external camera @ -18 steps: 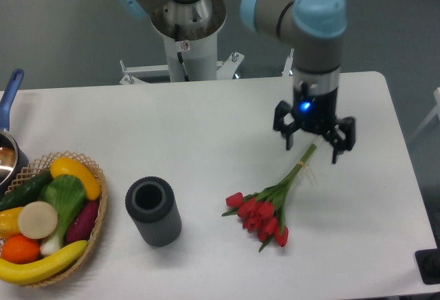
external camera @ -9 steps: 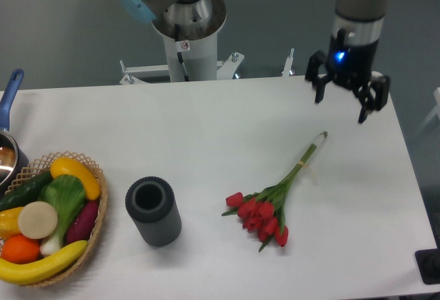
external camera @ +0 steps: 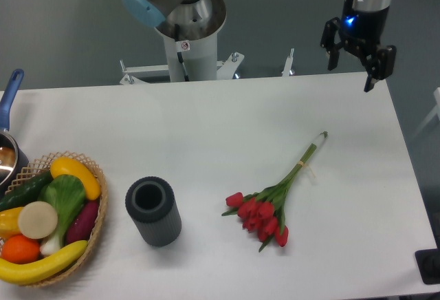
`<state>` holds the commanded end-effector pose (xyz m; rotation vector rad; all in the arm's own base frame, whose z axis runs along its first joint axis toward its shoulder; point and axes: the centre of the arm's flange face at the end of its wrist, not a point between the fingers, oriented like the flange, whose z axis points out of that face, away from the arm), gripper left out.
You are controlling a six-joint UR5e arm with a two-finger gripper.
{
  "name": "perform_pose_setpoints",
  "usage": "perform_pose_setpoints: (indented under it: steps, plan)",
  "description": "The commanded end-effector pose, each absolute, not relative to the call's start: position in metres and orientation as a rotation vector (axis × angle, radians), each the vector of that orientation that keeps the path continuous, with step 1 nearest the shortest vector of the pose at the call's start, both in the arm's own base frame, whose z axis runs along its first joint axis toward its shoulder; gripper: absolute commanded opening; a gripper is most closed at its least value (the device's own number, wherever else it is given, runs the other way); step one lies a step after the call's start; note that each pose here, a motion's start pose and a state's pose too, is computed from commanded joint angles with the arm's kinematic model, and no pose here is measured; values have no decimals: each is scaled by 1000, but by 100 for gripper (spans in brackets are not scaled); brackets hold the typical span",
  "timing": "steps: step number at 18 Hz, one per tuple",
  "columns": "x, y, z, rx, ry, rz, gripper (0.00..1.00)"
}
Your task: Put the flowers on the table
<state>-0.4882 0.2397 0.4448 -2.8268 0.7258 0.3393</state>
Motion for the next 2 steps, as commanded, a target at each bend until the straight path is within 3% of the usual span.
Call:
perform_pose_setpoints:
  steps: [2]
  plan:
    - [-489, 242, 447, -2812, 725, 348, 100]
